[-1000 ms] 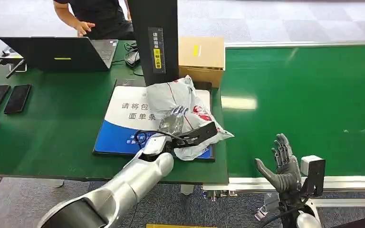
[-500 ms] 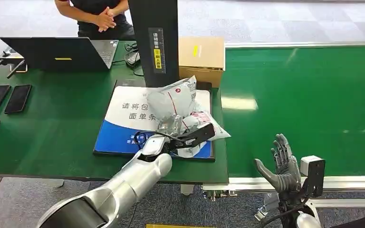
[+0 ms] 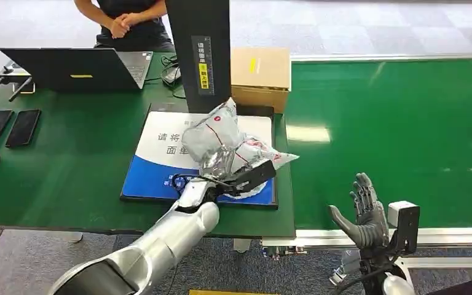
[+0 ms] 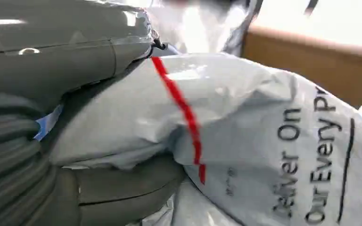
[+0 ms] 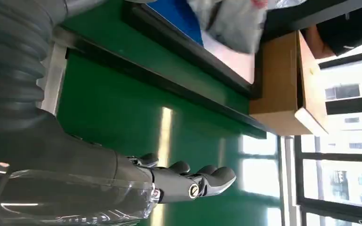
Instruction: Moved the parcel from conveyor to table for the left to box.
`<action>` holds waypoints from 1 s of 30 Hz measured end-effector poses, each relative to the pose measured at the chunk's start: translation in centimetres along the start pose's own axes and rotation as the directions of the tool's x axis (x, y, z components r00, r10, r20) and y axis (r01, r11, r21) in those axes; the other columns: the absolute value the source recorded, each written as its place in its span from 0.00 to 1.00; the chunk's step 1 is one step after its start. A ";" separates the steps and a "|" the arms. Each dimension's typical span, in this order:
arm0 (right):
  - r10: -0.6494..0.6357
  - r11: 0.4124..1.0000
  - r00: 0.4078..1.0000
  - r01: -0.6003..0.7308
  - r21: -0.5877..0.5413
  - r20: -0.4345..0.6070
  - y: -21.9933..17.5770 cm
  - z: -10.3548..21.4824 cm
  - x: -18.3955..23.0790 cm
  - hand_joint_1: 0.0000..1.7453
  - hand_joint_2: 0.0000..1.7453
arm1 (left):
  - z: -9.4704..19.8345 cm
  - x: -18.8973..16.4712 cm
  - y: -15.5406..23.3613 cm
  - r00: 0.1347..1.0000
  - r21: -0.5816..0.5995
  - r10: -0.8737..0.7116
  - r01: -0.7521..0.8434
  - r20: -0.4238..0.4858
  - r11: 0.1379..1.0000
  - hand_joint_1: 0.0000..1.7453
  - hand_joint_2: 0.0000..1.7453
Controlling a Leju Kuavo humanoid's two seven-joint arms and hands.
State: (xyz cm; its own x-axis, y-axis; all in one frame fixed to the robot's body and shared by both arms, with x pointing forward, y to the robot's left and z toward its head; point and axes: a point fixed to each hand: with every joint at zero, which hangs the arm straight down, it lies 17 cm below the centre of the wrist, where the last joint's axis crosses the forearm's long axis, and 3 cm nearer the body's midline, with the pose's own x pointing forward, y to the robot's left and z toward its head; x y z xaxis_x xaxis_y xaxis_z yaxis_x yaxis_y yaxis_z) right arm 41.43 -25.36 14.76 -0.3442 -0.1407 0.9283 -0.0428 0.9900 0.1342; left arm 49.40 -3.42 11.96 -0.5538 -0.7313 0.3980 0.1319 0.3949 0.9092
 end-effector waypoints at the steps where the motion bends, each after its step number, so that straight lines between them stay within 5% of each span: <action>1: -0.001 1.000 1.000 0.001 0.000 -0.003 0.0 0.0 0.0 0.00 1.00 | 0.1 0.6 0.7 0.999 0.041 -0.014 0.013 0.037 0.999 1.00 1.00; 6: -0.006 1.000 1.000 0.006 -0.006 -0.004 -0.1 -0.1 0.0 0.00 1.00 | 0.5 1.8 3.4 0.991 0.166 -0.072 0.052 0.112 0.985 1.00 1.00; 18: -0.014 1.000 1.000 0.013 -0.011 -0.004 -0.2 0.0 0.0 0.00 1.00 | 1.4 1.0 5.3 0.989 0.246 -0.097 0.067 0.112 0.967 1.00 1.00; 23: -0.008 0.999 1.000 0.008 -0.041 -0.005 -1.1 1.0 0.1 0.00 1.00 | 3.2 -2.7 11.7 0.990 0.443 -0.139 0.115 0.024 0.889 1.00 1.00; 30: -0.001 0.999 1.000 0.001 -0.048 -0.002 -1.5 1.7 0.4 0.00 1.00 | 6.4 -8.3 15.3 0.974 0.506 -0.193 0.225 -0.114 0.833 1.00 1.00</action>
State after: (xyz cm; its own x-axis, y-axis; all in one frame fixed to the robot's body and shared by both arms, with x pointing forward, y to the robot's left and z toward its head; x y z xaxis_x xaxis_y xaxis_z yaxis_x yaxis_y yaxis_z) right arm 39.78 -26.89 14.36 -0.3420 -0.1417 0.9290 0.0017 0.9885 0.1514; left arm 50.74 12.24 21.77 -0.4711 -0.8526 0.2260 -0.4309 0.4460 0.7845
